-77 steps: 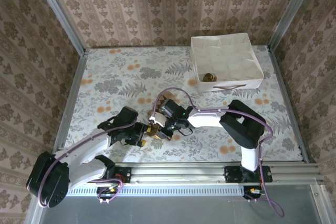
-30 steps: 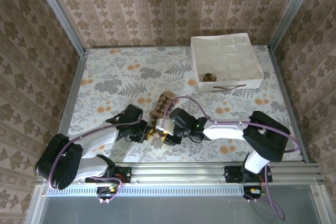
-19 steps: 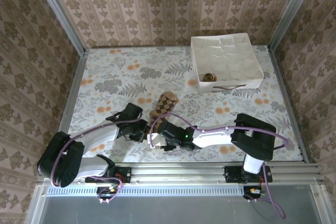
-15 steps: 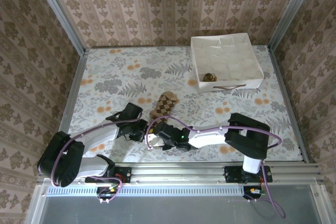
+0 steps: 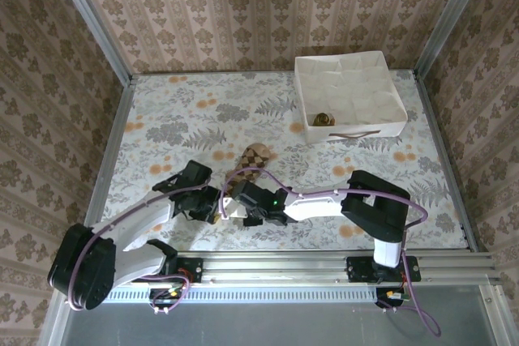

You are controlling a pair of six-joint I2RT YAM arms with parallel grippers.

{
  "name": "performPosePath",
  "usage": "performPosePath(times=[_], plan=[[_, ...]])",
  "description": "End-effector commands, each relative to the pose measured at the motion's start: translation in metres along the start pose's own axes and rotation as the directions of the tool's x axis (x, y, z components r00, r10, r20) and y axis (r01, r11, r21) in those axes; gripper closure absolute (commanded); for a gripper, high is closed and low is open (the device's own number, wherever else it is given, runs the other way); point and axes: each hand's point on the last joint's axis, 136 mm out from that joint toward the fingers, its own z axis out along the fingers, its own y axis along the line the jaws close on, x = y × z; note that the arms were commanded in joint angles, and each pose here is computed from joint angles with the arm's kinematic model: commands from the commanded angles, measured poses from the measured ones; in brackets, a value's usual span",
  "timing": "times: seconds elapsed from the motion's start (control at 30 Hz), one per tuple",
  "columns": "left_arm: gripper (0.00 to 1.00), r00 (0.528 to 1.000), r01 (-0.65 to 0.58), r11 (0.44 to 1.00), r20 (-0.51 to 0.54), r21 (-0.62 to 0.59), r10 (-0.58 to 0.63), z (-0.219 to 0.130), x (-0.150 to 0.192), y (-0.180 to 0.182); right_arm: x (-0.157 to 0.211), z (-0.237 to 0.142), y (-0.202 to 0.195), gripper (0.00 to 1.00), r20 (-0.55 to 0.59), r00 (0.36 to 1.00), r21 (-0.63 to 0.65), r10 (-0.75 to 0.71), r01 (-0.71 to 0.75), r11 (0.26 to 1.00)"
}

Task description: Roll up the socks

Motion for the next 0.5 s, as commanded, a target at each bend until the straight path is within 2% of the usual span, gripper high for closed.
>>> performPosePath(times=[0.0, 0.2, 0.47], plan=[[0.46, 1.0, 0.013, 1.0, -0.019, -0.011, -0.013, -0.009, 0.006, 0.011, 0.055, 0.008, 0.044, 1.0, -0.187, 0.972, -0.236, 0.145, -0.188, 0.953], [0.46, 0.998, 0.054, 0.995, -0.042, 0.08, -0.05, -0.006, 0.01, 0.001, 0.051, 0.007, 0.042, 1.0, -0.211, 0.921, -0.359, 0.329, -0.386, 0.85], [0.47, 0.994, 0.098, 0.994, -0.052, 0.051, -0.096, -0.001, 0.017, 0.008, 0.058, 0.011, 0.047, 1.0, -0.312, 0.845, -0.433, 0.434, -0.533, 0.727]])
